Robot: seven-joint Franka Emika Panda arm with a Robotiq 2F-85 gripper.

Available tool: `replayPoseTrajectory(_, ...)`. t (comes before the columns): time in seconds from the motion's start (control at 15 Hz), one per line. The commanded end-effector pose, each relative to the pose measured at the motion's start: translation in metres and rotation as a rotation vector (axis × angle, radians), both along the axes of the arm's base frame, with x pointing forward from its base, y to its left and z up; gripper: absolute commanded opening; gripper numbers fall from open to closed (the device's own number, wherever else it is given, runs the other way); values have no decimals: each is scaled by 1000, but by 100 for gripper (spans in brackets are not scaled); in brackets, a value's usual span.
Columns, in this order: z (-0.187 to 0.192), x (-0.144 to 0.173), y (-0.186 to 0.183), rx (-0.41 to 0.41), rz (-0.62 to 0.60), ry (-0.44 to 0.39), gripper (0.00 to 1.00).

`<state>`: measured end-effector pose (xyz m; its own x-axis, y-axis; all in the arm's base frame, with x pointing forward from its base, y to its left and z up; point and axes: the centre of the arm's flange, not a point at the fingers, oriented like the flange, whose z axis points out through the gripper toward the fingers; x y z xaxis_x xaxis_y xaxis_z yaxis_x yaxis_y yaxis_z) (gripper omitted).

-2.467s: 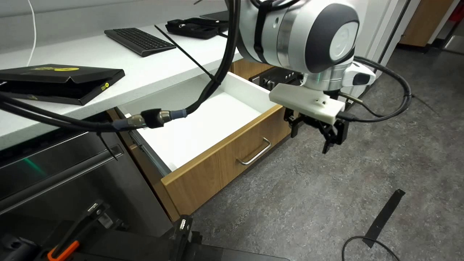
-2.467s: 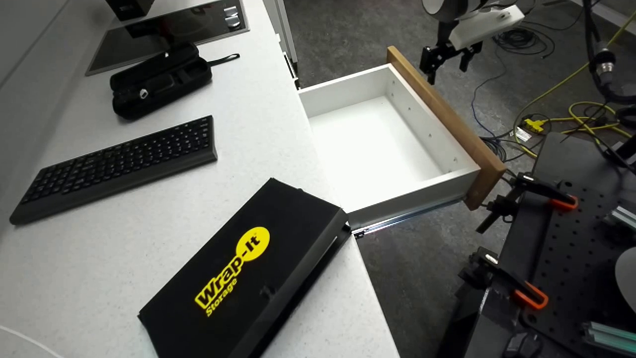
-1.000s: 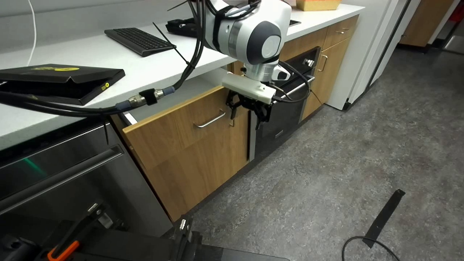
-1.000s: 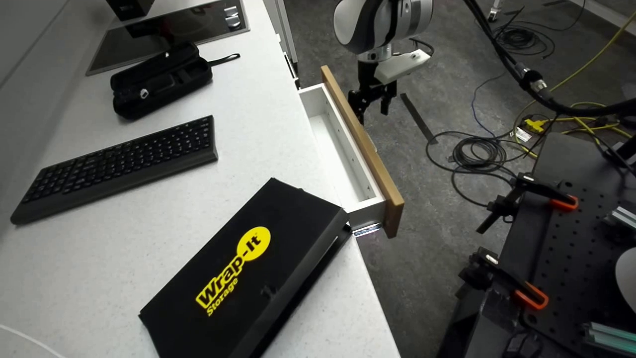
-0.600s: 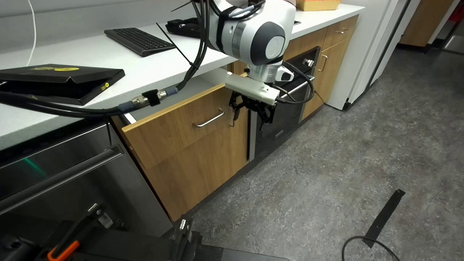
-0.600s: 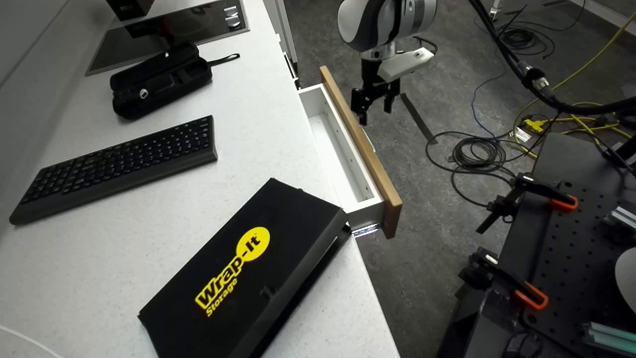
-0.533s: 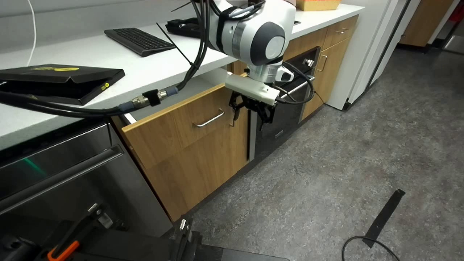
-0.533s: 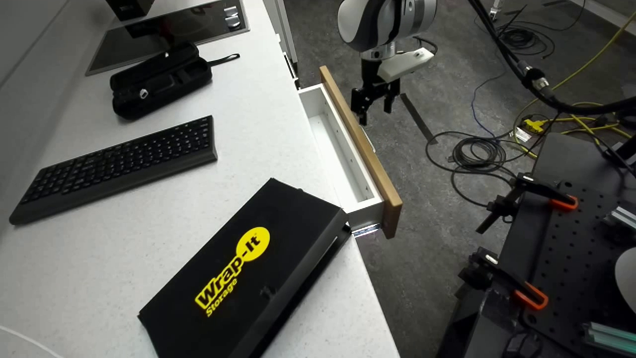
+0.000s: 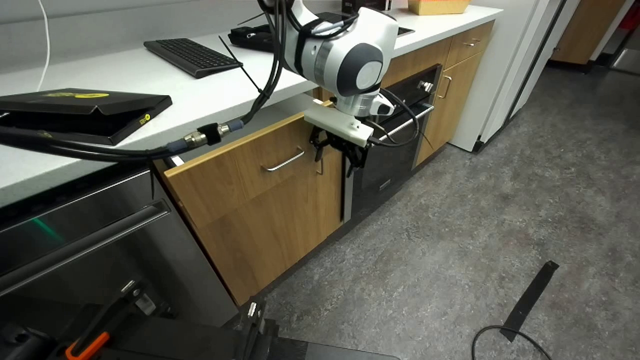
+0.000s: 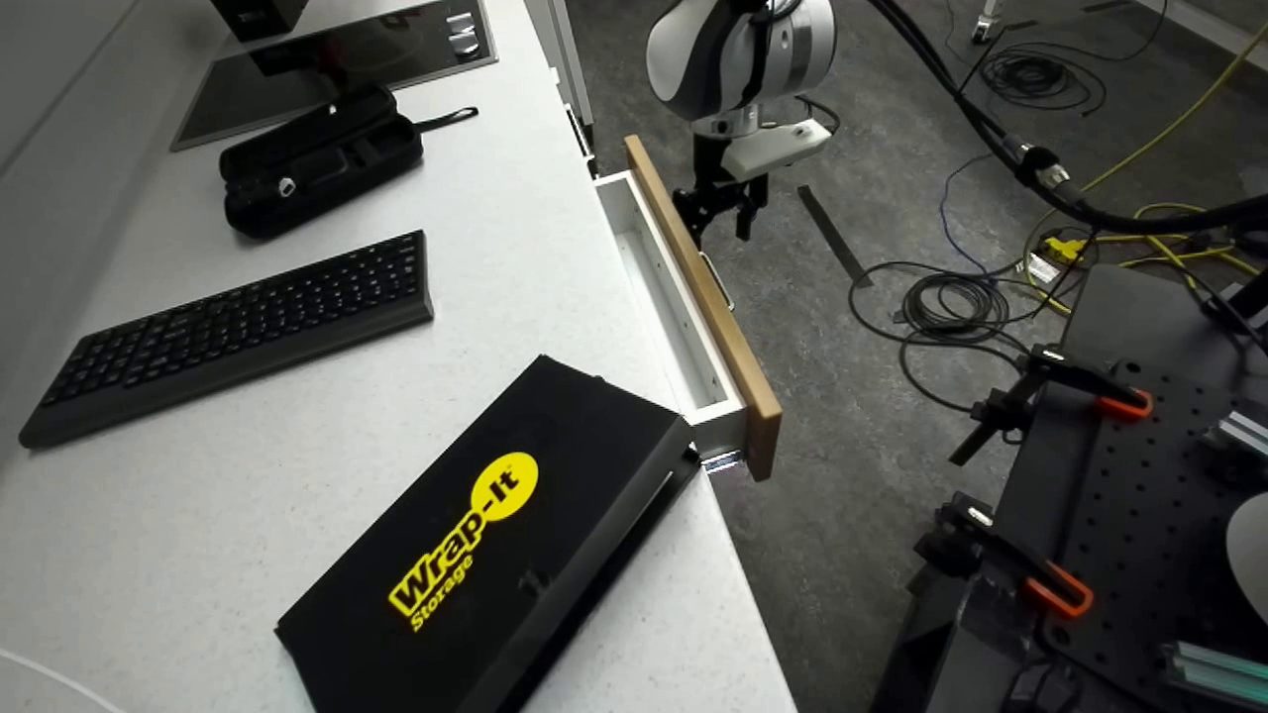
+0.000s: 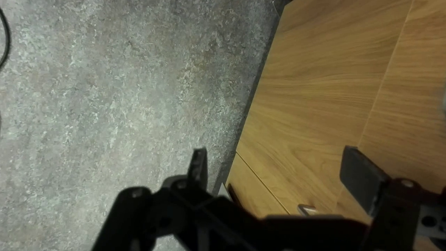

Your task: Close the drawer

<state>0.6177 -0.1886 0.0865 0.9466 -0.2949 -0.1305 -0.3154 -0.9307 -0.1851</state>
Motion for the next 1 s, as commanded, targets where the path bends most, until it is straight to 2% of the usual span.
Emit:
replayPoseTrajectory(0.0, -14, 31, 37, 46, 22, -25, 100)
replayPoseTrajectory(0.27, -18, 42, 89, 73, 106, -31, 100)
replayPoseTrajectory(0.53, -6, 58, 124, 104, 151, -76, 100)
replayPoseTrajectory(0.8, -3, 57, 125, 124, 164, -50, 100)
replayPoseTrajectory(0.87, -5, 45, 88, 55, 136, -59, 100)
replayPoseTrajectory(0.93, -5, 44, 86, 55, 134, -57, 100)
